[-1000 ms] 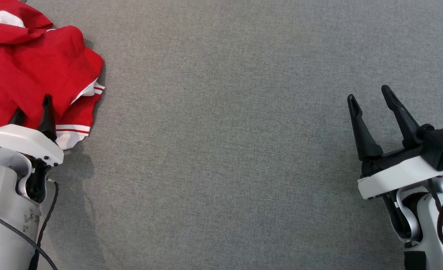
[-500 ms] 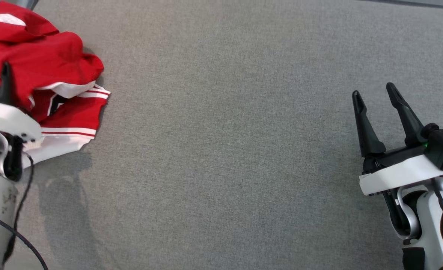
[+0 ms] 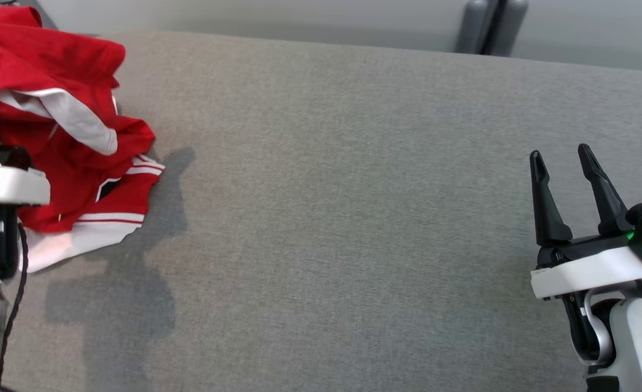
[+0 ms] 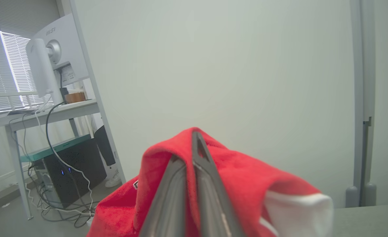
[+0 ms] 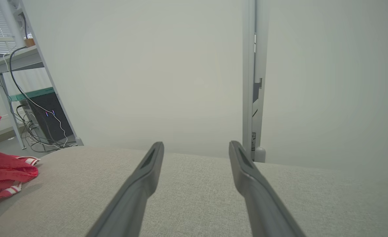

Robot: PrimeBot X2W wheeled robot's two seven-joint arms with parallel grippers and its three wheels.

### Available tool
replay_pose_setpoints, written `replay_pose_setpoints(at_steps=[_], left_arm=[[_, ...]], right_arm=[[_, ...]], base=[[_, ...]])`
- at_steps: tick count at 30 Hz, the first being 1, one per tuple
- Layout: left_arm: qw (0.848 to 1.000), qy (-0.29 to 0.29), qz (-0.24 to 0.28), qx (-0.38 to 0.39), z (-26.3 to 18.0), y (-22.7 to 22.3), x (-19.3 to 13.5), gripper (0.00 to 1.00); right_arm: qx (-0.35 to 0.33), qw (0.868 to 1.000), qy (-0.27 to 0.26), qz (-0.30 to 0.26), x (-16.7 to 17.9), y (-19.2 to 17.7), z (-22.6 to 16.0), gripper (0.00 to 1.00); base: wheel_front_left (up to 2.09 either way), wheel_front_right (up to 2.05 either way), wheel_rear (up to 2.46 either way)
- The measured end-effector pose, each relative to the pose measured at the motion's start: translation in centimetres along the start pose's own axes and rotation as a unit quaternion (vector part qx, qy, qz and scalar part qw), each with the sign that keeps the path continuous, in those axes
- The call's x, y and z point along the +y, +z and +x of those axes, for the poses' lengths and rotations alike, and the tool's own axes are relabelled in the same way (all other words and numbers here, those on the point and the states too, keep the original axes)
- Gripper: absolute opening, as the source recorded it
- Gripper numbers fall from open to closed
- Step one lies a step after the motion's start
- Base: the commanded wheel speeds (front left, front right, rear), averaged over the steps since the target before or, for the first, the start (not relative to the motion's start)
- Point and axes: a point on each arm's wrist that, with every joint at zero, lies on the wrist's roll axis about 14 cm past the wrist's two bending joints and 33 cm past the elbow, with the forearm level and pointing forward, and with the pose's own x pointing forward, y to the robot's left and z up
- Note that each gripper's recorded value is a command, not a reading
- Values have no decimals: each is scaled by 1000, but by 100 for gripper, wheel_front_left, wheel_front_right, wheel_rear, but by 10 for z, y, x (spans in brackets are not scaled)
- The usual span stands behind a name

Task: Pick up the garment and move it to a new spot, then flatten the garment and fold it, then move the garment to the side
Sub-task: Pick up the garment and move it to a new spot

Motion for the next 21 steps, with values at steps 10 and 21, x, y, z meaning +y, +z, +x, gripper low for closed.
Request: replay_pose_setpoints(at_steps=[10,21], left_arm=[[990,-85,-10,-114,-28,82,-77,0],[950,-276,-105,-101,-52,88,-217,0]], right_arm=[[-29,998,-57,-8,-29,26,-33,100],[-46,990,-127,-24,-71,44,-68,100]], base=[[0,0,0],[0,0,0]])
